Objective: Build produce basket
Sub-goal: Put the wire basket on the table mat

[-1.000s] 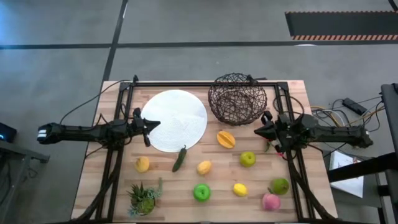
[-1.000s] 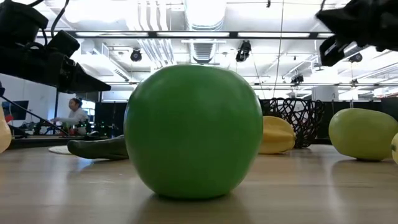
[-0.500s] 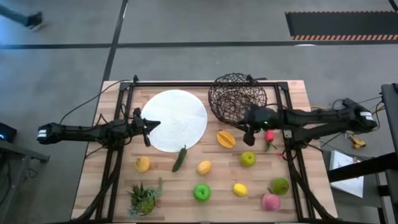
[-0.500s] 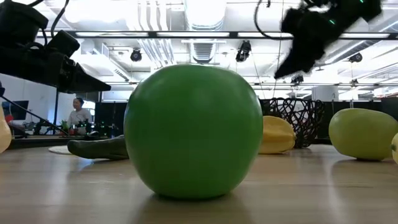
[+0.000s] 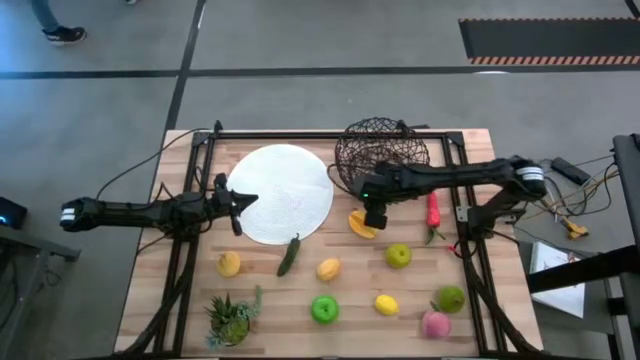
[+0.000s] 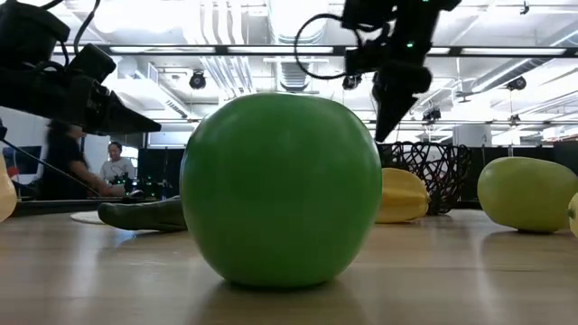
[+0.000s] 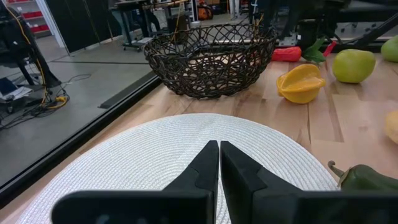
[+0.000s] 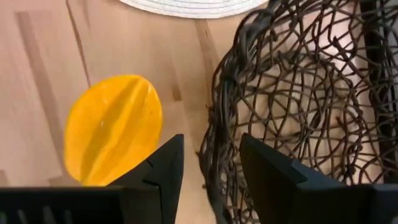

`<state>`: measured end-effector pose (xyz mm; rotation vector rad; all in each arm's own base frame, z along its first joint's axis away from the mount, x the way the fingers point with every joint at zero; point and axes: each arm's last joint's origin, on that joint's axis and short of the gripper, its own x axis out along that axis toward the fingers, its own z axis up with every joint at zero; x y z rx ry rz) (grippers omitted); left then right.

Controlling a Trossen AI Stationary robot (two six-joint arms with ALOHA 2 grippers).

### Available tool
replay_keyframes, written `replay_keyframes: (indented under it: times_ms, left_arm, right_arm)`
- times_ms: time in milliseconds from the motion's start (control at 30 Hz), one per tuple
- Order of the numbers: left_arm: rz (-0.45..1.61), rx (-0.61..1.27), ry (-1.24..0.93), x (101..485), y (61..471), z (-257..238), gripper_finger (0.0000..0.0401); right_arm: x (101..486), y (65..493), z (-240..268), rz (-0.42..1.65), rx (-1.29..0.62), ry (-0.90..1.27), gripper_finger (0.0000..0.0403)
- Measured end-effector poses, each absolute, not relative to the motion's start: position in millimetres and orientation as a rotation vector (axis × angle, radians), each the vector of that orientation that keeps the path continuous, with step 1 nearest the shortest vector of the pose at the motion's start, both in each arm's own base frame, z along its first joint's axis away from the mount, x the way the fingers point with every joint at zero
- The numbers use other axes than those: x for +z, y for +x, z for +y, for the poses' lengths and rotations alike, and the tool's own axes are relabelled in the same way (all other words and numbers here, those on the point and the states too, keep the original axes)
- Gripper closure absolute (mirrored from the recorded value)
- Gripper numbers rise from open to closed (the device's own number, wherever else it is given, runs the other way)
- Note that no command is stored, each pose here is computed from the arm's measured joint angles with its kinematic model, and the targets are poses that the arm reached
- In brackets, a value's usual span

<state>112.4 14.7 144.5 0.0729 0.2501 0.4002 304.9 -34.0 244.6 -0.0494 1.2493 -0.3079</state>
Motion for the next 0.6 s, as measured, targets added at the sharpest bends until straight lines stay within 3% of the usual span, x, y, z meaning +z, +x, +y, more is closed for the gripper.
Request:
replay_keyframes:
  times_ms: [200,433,600]
  left_arm:
    - [0.250,0.400,0.073,145,112,15,0.0401]
    - [0.250,0.400,0.073,145,112,15,0.0401]
    - [0.250,0.400,0.073,145,112,15,0.0401]
  right_arm:
    - [221,329,-47,1.399,-0.305,-0.060,0.0269]
    - [205,358,-60,1.449,-0.292,-0.118,0.0372]
    - [215,387,-59,1.417,-0.301,-0.264,0.0387]
